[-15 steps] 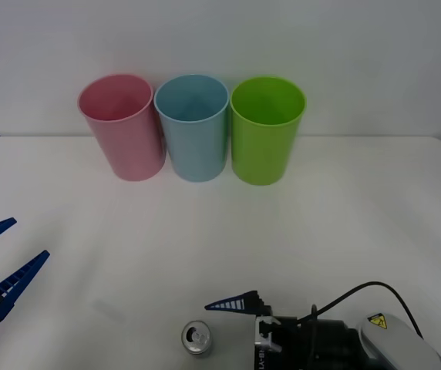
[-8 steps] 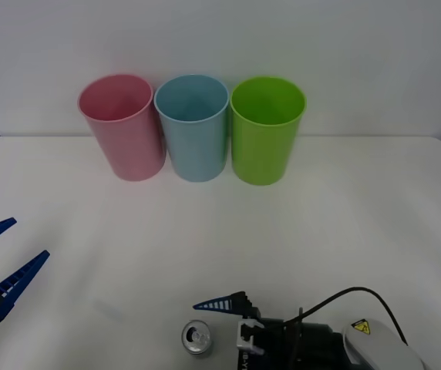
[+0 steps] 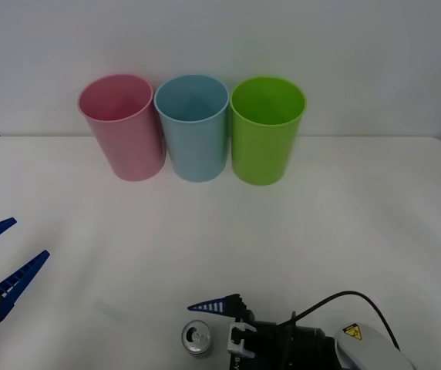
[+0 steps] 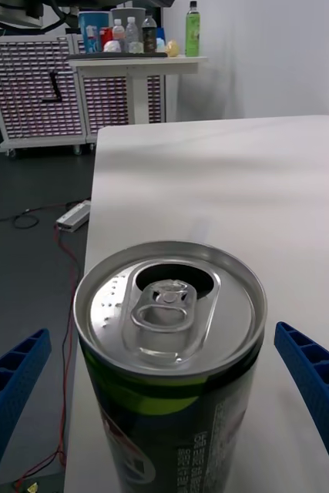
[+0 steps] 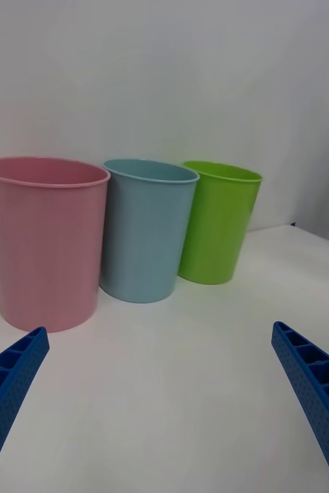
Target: Grasp the object on the table and drop it into the matching bin: aluminum can to the light blue bin, PET bottle to the pink bin.
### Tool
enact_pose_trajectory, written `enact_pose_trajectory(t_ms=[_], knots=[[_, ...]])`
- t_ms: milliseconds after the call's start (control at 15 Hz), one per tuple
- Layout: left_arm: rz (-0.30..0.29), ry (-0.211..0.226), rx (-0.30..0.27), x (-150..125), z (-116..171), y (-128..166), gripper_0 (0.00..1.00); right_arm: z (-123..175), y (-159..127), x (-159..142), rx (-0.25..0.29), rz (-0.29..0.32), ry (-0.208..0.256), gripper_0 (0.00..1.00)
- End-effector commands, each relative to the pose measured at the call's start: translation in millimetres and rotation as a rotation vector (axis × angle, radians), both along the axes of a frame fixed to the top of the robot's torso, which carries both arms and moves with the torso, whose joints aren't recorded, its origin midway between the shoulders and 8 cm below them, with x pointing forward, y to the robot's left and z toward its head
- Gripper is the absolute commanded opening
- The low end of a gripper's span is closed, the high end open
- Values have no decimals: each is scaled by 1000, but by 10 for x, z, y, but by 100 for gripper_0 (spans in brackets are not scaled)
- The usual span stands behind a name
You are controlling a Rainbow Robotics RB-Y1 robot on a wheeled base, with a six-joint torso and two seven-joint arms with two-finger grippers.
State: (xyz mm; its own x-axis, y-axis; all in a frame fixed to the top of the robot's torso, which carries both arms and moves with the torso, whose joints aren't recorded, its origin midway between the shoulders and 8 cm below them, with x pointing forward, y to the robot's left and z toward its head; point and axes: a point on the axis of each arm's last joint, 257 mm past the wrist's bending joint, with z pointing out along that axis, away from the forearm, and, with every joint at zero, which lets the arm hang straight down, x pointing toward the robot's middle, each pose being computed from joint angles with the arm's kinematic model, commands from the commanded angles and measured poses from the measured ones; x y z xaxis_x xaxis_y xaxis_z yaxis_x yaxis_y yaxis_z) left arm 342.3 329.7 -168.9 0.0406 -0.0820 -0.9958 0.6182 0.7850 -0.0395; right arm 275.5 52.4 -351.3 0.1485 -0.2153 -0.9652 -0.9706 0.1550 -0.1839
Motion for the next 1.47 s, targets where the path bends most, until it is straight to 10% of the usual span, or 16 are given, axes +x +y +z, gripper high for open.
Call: enact_pose_trajectory(t_ms=[67, 867, 1467], knots=[[0, 0, 0, 0, 0, 0, 100, 11, 12, 4, 1, 2, -12, 10], [0, 0, 0, 0, 0, 0, 100, 139, 20, 100, 36, -21, -27, 0], [0, 0, 0, 0, 0, 0, 100, 879, -17, 380, 170, -119, -17, 0]])
